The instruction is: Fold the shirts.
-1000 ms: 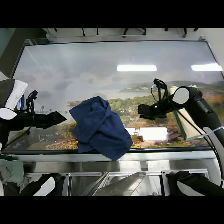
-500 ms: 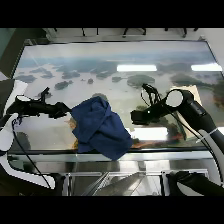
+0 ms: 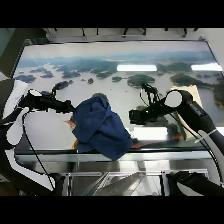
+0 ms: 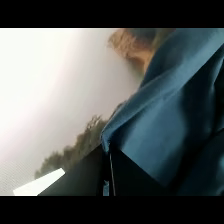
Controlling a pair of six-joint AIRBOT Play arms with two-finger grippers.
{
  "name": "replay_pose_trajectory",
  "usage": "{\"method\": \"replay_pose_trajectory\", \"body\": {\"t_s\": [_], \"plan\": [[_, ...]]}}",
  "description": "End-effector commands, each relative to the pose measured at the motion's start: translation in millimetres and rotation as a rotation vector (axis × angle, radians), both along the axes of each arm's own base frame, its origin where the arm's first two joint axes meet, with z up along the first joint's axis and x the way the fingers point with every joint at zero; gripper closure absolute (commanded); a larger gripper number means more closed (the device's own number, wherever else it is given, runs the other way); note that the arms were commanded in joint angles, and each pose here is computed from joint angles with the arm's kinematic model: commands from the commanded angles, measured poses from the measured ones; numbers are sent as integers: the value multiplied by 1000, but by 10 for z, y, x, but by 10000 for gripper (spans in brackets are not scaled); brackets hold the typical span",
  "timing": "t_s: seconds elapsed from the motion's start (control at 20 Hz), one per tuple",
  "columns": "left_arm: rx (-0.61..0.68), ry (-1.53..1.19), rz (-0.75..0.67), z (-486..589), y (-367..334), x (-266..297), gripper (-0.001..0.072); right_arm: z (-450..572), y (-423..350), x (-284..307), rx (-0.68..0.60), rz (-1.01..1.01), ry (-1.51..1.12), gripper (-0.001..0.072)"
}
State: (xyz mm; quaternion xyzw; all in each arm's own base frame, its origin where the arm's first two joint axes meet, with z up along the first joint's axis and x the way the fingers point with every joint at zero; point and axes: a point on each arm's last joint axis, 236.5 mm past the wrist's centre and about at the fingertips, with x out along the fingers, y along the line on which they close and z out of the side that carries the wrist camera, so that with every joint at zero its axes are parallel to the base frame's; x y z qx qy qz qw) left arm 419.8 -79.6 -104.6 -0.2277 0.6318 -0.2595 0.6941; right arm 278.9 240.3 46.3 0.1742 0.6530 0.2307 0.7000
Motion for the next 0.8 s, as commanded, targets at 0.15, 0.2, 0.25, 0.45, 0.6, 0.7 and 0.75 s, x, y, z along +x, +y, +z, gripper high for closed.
{"method": "replay_pose_trajectory", "body": {"t_s": [0.15, 0.2, 0.25, 0.45, 0.6, 0.7, 0.75], "plan": [[16, -83, 41, 596, 199, -270, 697, 302, 639, 476, 337, -162, -34, 9], [33, -86, 55, 612, 252, -367, 697, 198, 740, 473, 347, -158, -6, 23], [46, -87, 65, 622, 289, -462, 697, 48, 825, 425, 331, -139, 25, 29], [62, -97, 94, 626, 283, -724, 696, -556, 1168, 377, 276, -140, 89, 32], [69, -108, 103, 651, 260, -834, 697, -793, 1350, 548, 278, -187, 73, 50], [71, -116, 103, 683, 252, -861, 696, -868, 1463, 655, 284, -184, 68, 53], [71, -120, 102, 698, 251, -863, 696, -887, 1526, 709, 291, -184, 70, 75]]}}
